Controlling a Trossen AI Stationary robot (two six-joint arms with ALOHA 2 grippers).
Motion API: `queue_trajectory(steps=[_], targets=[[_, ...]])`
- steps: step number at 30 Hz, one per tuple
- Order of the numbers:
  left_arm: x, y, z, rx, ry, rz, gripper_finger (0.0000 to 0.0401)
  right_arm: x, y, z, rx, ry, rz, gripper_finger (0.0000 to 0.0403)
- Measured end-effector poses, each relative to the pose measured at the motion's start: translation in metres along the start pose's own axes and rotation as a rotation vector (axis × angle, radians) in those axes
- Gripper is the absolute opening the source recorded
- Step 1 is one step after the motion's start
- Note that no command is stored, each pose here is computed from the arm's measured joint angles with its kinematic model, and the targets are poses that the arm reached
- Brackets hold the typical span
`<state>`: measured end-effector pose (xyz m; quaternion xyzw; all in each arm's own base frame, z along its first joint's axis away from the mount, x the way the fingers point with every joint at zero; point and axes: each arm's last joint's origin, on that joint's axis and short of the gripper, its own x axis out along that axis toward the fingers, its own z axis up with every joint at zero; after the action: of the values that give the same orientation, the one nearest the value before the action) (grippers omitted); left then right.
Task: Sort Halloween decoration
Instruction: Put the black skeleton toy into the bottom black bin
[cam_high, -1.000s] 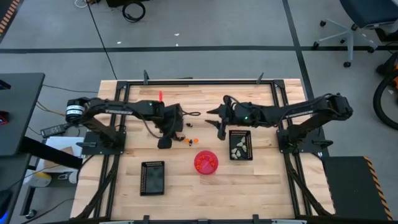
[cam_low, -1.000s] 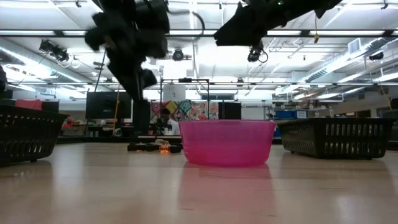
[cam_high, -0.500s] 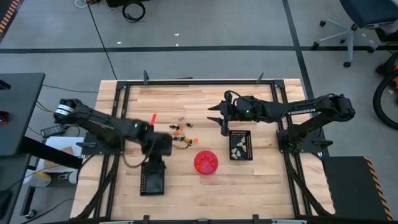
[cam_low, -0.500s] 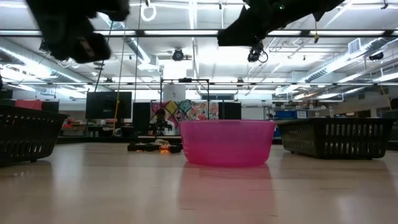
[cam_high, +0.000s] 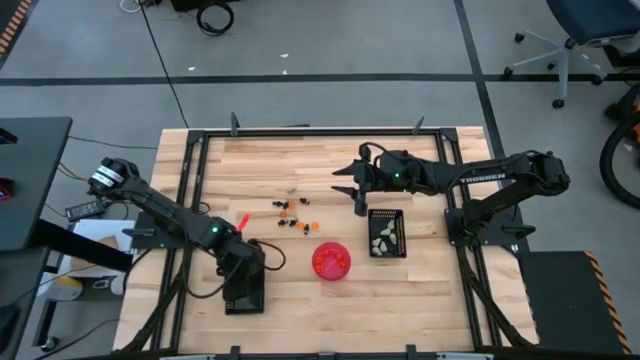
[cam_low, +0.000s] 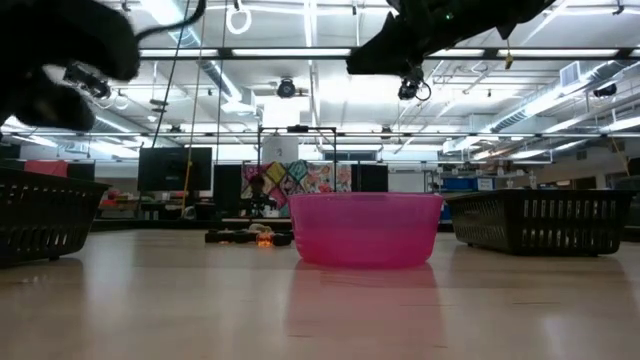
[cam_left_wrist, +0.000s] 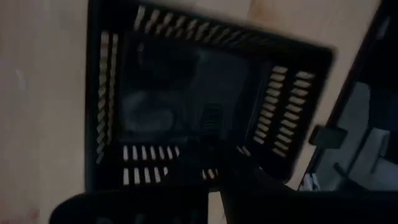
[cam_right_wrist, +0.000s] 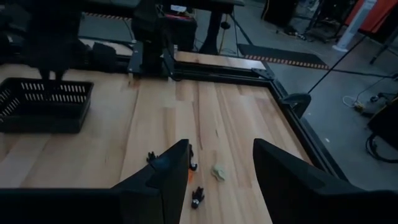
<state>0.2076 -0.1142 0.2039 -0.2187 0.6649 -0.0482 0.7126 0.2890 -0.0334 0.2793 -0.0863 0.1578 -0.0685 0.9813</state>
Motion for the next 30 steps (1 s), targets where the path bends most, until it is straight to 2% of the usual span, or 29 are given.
queue_trajectory(steps=[7,12,16,23,30], targets=[[0.022,0.008,0.0,-0.048,-0.017,-0.058,0.0009,0.0,-0.001,0.0,0.005,-0.002,-0.004,0.0182],[0.038,0.021,-0.001,-0.129,0.034,0.013,0.0009,0.0,-0.001,0.0,0.009,-0.002,-0.004,0.0182],[0.04,0.027,0.003,-0.163,-0.013,0.073,0.0009,0.0,-0.001,0.0,0.008,-0.001,-0.004,0.0182],[0.035,0.047,0.006,-0.263,-0.087,0.264,0.0009,0.0,-0.001,0.0,0.009,-0.001,-0.004,0.0182],[0.032,0.054,0.013,-0.216,-0.097,0.274,0.0009,0.0,-0.001,0.0,0.008,-0.001,-0.004,0.0182]])
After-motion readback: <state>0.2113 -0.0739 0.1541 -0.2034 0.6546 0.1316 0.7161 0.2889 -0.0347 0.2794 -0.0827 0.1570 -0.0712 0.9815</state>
